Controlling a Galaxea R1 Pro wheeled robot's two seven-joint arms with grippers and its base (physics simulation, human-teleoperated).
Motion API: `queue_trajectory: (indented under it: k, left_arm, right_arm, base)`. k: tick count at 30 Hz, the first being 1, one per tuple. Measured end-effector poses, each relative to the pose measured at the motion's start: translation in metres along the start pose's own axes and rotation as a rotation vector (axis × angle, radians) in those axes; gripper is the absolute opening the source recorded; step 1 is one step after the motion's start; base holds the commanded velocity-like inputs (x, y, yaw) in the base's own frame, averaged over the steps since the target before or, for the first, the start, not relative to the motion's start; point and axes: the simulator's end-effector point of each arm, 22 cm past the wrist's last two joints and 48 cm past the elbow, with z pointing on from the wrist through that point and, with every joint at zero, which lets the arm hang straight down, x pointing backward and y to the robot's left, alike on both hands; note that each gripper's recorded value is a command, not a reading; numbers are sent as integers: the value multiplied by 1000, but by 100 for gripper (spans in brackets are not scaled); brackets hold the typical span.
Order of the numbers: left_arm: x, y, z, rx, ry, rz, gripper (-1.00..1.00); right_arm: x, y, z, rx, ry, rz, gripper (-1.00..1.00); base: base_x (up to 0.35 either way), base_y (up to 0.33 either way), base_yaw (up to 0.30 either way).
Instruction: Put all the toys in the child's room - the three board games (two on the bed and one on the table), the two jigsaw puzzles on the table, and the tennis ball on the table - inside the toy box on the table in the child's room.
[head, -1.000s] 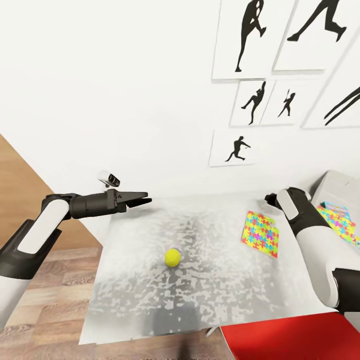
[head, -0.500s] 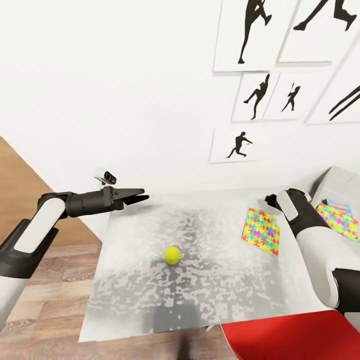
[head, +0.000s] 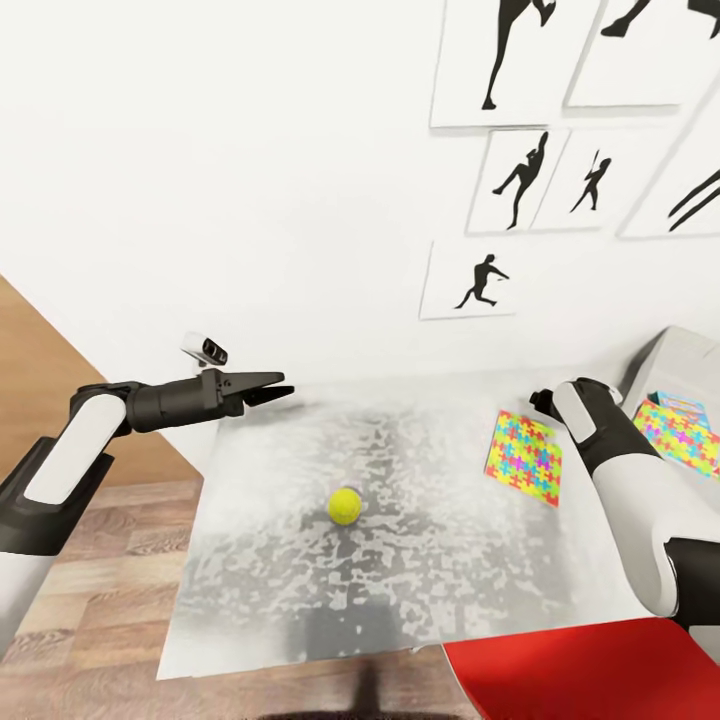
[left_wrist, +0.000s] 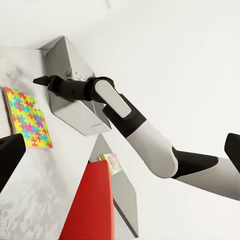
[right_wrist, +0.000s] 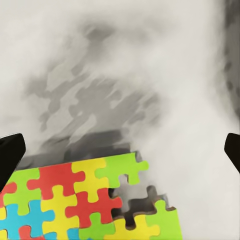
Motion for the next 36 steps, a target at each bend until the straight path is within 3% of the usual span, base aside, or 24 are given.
queue_trajectory:
  k: [16, 36]
  left_arm:
    - [4, 14, 1, -3, 2, -24, 100]
    - [4, 15, 0, -3, 1, -26, 100]
  right_arm:
    - [14, 0, 13, 11, 19, -13, 100]
    - [8, 1, 11, 4, 13, -2, 100]
  base:
    - [0, 0, 0]
    - [-7, 4, 0]
